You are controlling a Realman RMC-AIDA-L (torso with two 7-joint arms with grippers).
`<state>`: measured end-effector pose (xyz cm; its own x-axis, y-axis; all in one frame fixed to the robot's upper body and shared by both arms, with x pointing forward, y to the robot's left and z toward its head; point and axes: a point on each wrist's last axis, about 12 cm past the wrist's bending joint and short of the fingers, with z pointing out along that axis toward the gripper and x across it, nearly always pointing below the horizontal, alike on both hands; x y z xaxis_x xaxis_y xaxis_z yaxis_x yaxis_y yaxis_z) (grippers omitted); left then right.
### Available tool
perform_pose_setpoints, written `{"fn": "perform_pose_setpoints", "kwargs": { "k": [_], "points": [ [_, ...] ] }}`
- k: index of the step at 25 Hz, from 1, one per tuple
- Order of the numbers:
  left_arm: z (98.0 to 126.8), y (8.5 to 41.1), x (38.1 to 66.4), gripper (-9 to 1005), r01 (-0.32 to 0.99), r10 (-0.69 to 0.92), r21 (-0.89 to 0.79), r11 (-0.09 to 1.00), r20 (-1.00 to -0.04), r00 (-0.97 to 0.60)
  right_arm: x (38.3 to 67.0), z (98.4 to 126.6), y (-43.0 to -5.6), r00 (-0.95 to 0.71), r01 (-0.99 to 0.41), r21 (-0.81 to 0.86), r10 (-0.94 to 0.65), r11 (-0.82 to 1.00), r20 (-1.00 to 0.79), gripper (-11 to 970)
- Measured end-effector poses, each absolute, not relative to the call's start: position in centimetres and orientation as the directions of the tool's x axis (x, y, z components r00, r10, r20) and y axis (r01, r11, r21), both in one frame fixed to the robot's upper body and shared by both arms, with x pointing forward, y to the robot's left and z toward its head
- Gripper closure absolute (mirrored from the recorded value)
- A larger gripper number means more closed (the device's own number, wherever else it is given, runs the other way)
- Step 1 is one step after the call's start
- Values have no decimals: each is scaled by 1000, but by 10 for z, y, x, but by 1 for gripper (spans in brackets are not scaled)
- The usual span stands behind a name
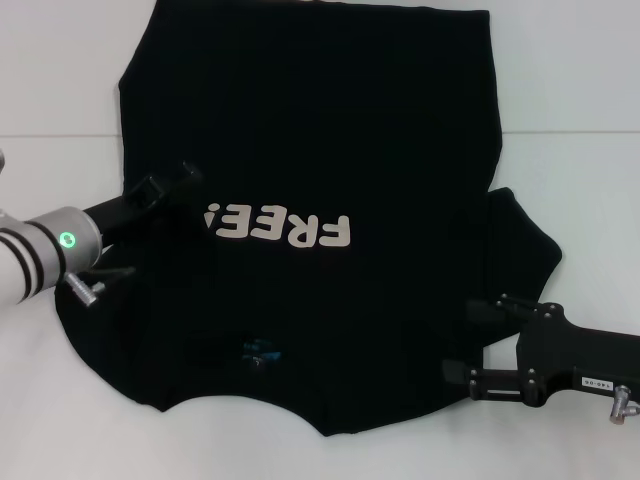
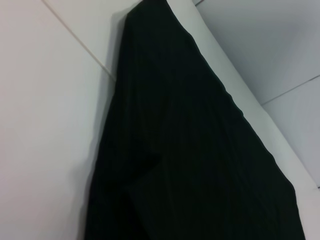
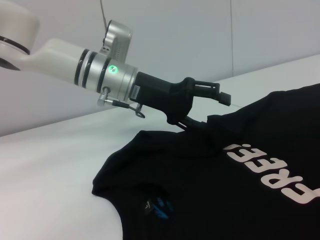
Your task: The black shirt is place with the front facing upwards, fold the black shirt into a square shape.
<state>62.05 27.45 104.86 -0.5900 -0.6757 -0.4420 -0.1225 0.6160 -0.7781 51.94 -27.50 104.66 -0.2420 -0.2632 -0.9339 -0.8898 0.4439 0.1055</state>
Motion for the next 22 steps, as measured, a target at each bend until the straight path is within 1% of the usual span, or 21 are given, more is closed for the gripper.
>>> {"fn": "perform_pose_setpoints", "kwargs": {
  "k": [11, 14, 17, 22],
  "points": [
    [1054, 255, 639, 38, -132, -635, -708, 694, -514, -577, 519, 1046, -274, -247, -890, 112, -262, 442, -933, 34],
    [1059, 250, 643, 38, -112, -623, -702, 703, -532, -574, 518, 1045, -274, -252, -889, 119, -257, 441, -933, 34],
    [1069, 242, 650, 38, -56, -593, -696, 716, -564, -575, 518, 1044, -274, -253, -889, 119, -257, 442, -933, 34],
    [1086, 212, 659, 38, 110, -484, -656, 746, -648, -588, 518, 1045, -274, -253, -889, 119, -256, 442, -933, 34]
  ]
}}
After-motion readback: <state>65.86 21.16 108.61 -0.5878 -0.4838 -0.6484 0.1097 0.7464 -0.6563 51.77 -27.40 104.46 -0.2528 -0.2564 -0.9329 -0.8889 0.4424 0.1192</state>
